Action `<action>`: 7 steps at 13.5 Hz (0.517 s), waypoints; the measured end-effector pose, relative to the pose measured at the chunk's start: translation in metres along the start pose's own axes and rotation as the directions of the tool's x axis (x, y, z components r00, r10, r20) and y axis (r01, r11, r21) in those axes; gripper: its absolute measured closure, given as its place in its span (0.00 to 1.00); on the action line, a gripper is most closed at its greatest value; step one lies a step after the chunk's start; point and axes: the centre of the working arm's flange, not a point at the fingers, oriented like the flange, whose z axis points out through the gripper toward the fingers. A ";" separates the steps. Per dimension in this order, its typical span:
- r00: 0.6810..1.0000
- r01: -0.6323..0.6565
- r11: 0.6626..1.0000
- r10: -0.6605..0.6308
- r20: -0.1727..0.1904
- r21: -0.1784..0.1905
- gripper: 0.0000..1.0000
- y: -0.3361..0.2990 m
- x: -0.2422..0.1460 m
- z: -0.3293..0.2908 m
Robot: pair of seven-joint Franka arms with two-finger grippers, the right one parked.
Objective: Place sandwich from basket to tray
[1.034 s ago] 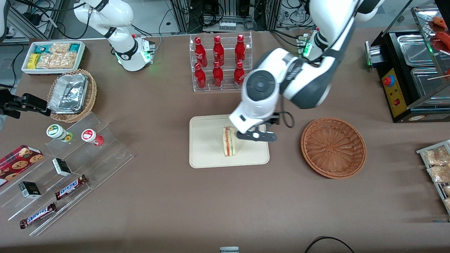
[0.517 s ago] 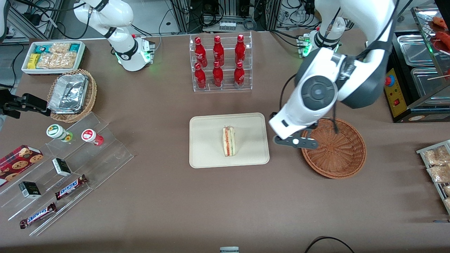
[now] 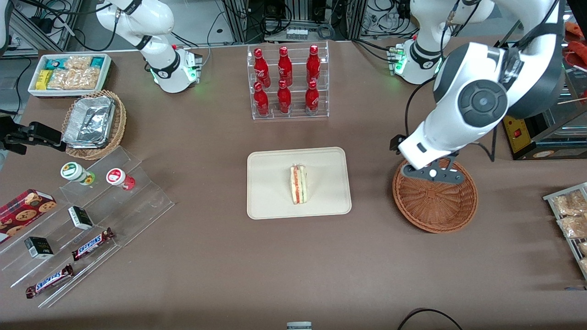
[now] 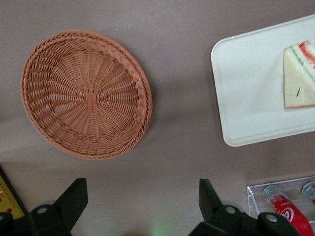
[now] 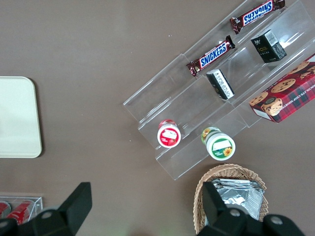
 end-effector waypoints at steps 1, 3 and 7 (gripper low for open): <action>1.000 -0.005 1.000 0.005 0.000 0.004 0.00 0.000 -0.008 -0.001; 1.000 0.000 1.000 0.000 0.001 0.007 0.00 -0.004 -0.020 -0.006; 0.998 0.061 0.998 -0.061 0.032 -0.021 0.00 -0.048 -0.028 -0.011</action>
